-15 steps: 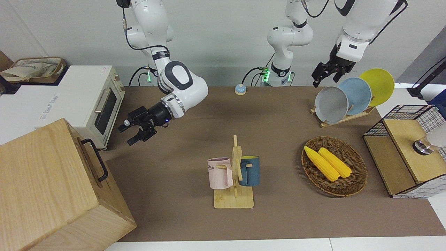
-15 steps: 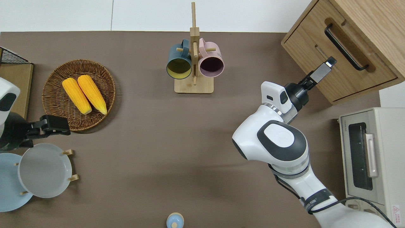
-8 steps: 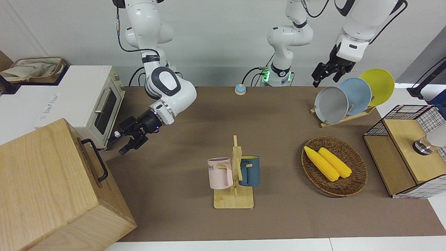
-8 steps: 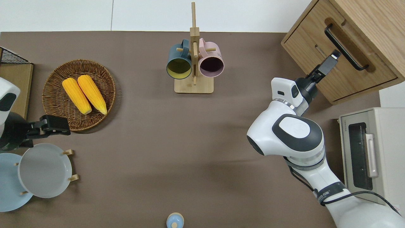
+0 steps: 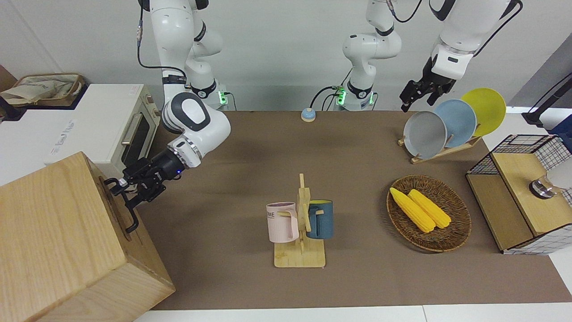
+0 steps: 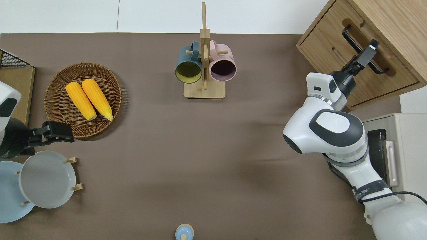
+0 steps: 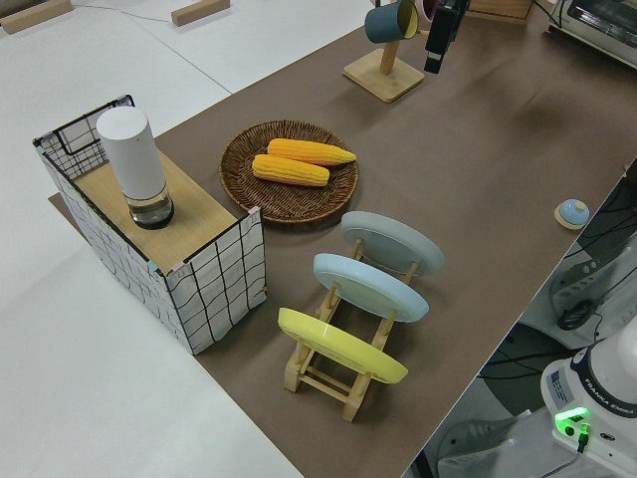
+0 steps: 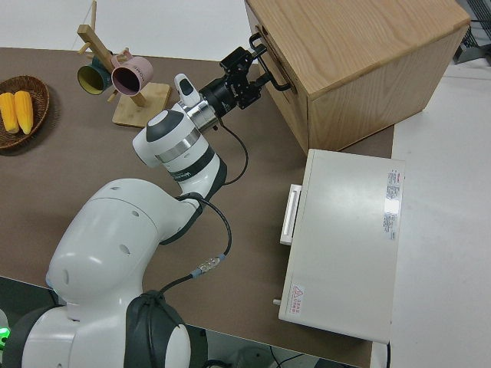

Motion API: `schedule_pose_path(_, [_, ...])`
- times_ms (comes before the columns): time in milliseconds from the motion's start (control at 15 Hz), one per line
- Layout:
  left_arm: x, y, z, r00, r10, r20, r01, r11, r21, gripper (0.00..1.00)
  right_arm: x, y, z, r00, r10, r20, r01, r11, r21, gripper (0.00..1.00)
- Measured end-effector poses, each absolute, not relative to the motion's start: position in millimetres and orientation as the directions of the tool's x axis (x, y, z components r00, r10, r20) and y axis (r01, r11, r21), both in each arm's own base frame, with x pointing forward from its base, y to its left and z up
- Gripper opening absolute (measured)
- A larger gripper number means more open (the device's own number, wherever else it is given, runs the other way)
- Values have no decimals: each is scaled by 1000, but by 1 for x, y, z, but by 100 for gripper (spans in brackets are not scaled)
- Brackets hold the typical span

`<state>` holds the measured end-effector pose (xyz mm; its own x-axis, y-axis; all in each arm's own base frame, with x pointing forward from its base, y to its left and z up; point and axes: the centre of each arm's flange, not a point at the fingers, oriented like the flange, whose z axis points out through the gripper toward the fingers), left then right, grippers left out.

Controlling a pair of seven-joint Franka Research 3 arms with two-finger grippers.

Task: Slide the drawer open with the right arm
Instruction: 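Reach the right gripper up to the black drawer handle and grasp it, then pull the drawer handle toward the robot with the right gripper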

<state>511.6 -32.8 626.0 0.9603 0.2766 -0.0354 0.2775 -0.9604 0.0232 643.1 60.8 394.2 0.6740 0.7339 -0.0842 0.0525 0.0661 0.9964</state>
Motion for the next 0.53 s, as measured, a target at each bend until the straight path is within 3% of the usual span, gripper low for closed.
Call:
schedule_pose_path(400, [512,-33,626,960,277,-35,278,-960,23,100,643,65,393,672,739,-45,28,35,999,31])
schedule_pose_path(533, [512,-33,626,960,277,-35,278,-960,23,100,643,66,389,674,739,-21,16,14,1000,18])
